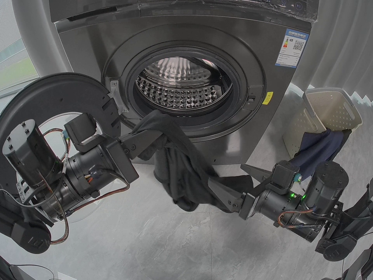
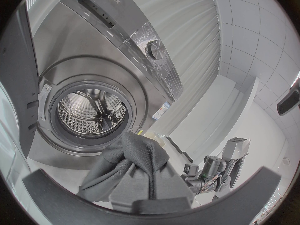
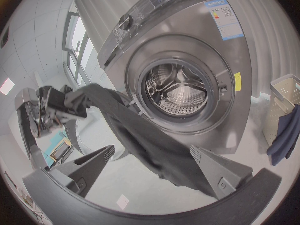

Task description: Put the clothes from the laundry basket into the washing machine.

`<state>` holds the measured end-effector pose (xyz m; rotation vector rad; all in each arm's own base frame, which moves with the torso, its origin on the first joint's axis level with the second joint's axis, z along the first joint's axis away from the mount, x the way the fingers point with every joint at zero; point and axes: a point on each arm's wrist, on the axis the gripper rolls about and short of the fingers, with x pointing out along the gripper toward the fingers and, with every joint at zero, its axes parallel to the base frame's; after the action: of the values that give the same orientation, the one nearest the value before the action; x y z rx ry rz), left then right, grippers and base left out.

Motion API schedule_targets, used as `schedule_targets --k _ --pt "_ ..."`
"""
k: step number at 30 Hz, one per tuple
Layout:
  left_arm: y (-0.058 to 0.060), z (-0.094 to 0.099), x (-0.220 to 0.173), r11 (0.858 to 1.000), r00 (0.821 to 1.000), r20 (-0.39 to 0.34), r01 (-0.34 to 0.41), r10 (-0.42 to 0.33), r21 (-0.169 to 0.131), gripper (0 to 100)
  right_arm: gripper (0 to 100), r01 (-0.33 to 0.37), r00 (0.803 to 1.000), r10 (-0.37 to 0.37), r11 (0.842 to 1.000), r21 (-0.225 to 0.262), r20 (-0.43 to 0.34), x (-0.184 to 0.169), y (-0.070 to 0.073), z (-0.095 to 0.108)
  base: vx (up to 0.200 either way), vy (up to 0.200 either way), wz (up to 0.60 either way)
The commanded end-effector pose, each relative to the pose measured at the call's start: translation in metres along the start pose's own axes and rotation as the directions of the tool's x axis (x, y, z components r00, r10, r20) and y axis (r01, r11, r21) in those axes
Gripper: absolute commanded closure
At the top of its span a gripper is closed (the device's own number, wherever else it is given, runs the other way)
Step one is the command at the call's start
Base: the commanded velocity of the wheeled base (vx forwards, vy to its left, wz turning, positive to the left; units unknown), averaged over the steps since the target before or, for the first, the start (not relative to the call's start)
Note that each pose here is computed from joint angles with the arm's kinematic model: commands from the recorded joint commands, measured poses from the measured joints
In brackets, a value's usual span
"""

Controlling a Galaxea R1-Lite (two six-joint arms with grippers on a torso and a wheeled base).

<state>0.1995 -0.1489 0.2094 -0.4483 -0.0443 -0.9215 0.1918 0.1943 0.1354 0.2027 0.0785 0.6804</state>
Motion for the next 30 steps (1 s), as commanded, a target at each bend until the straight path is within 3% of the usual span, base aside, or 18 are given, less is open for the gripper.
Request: schedule_targets --k 1,9,16,30 --pt "-0.002 0.002 0.004 1.000 1.000 0.012 0.009 -0.009 0.002 100 0 0.015 0.999 -0.015 1.000 -0.011 -0.051 -0.006 -0.007 -0.010 0.000 0.000 0.00" --pt "-0.001 0.000 0.007 1.000 1.000 0.008 0.005 -0.005 0.003 100 0 0.032 0.993 -0.037 0.999 -0.044 -0.111 0.003 -0.013 -0.028 0.000 0.000 0.00" --pt "-0.001 0.000 0.007 1.000 1.000 0.008 0.005 -0.005 0.003 100 0 0.021 0.996 -0.024 0.999 -0.042 -0.082 0.012 -0.012 -0.028 0.000 0.000 0.00" --pt "0.003 -0.007 0.008 1.000 1.000 -0.019 -0.007 0.007 -0.002 100 0 -0.077 0.996 0.078 0.996 -0.034 0.041 0.031 0.004 -0.003 0.000 0.000 0.00"
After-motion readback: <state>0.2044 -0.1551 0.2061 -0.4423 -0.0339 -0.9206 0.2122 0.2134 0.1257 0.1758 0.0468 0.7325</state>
